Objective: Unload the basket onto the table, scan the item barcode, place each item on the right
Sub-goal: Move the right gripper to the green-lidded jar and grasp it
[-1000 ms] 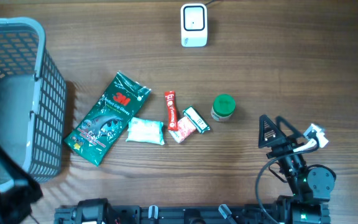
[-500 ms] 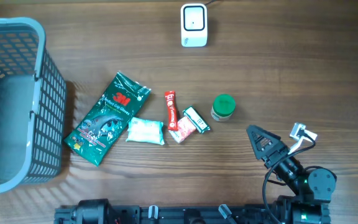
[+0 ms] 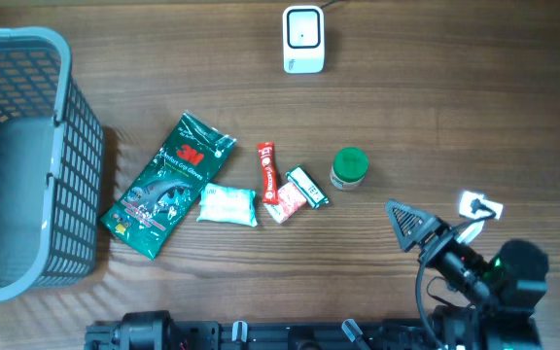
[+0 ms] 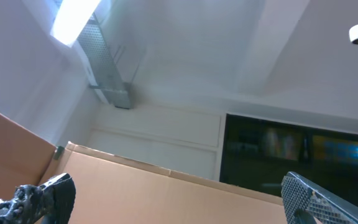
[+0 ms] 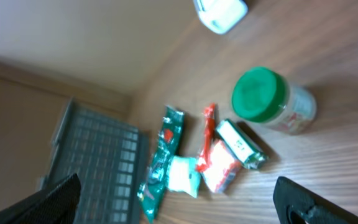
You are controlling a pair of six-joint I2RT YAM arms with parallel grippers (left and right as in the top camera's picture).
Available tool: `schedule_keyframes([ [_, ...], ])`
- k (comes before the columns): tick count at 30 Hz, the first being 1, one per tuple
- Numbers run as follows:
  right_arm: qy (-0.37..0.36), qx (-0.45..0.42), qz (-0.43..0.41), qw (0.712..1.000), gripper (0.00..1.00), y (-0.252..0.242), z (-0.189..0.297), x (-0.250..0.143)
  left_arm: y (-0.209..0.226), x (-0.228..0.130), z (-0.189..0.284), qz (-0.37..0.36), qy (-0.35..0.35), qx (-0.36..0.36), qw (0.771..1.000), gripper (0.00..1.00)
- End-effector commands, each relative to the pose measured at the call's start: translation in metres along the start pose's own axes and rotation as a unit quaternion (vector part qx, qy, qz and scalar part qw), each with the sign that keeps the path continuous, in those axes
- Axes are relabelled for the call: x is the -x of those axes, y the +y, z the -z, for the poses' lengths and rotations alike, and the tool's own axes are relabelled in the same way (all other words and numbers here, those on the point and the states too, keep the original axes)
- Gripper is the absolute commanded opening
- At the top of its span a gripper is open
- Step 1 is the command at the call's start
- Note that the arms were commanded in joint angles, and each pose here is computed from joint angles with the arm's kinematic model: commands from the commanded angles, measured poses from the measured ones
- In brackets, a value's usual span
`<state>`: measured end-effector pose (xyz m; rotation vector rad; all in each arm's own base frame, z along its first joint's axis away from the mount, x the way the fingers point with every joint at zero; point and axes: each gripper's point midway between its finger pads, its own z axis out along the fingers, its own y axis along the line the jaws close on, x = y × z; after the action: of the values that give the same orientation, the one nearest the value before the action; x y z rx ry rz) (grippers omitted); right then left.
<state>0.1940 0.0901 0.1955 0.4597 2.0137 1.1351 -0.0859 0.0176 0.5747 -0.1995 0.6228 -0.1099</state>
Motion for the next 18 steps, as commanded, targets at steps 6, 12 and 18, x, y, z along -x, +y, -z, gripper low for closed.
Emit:
schedule_keyframes([
  [6,0.045,-0.152,0.050,0.986,1.00,0.018,0.021,0.040,0.004,0.006,0.012,0.001,-0.021,0.010,1.000,1.00],
  [12,0.080,-0.148,0.022,0.986,1.00,0.040,0.028,0.040,0.006,0.003,0.011,0.006,-0.019,0.015,1.000,1.00],
  [18,0.070,-0.172,-0.001,0.983,0.99,0.031,0.027,0.044,0.033,-0.069,0.012,0.038,0.102,0.082,0.991,1.00],
])
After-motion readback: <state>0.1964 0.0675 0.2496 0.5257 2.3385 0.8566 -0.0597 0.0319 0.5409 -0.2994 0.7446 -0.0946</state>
